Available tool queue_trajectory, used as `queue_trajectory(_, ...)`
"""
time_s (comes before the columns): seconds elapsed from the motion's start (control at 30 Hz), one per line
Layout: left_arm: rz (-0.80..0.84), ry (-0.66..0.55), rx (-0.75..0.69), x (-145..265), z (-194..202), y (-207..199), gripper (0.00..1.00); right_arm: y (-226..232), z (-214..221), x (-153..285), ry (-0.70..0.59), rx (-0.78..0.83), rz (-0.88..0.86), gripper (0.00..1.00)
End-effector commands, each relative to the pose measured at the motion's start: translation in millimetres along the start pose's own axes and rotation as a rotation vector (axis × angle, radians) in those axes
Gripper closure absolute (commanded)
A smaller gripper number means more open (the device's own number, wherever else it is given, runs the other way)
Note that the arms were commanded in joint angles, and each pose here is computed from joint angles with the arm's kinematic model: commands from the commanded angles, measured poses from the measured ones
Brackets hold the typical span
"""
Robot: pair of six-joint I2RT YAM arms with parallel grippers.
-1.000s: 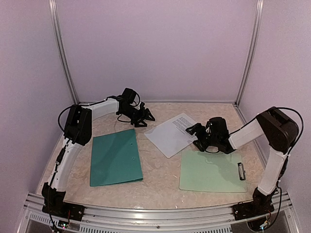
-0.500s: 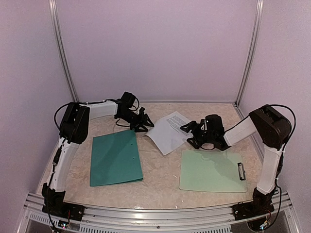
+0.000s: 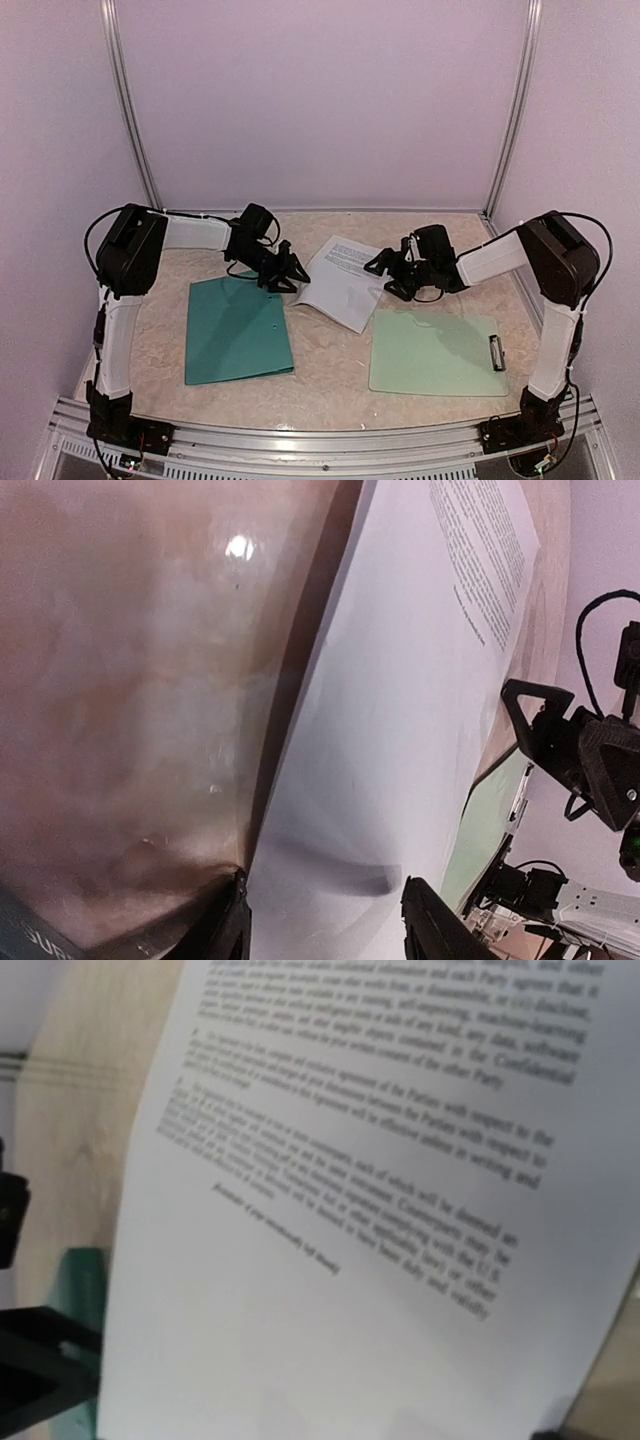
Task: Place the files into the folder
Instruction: Pick up the file from the center of the board.
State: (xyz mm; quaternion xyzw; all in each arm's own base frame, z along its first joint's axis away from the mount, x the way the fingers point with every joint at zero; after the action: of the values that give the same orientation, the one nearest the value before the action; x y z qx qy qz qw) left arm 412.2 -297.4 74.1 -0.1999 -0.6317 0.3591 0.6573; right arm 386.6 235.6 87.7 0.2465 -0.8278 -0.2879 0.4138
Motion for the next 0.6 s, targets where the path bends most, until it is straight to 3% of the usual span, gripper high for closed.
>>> queue_trajectory(0.0, -0.1, 0.006, 0.044, -2.2, 27.3, 18.7, 0.5, -25.5, 17.8, -4.9, 0.152, 0.058, 0.09, 0.11)
queue_trajectory(0.37, -0.155, -0.059, 0.018, 37.1, 56.2, 13.5, 0.49, -26.0, -6.7, 3.9, 0.183, 0.23, 0.193, 0.11)
queue_trajectory(0.57, -0.124, -0.131, -0.039, 55.2, 20.6, -6.7, 0.39, -26.6, -17.0, 7.2, 0.175, 0.273, 0.242, 0.11)
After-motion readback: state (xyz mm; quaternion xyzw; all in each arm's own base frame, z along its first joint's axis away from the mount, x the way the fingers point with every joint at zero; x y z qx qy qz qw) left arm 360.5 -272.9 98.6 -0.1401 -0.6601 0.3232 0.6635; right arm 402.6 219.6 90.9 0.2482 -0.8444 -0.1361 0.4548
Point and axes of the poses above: each gripper's point midway between its finger pads, its own x axis back along the fingers, its own y axis along the line the jaws close on, z = x × y, the point moved 6 cm from there along x, back along the fingers, and after that the axes turned 14 degrees about x, right-handed, at the moved point
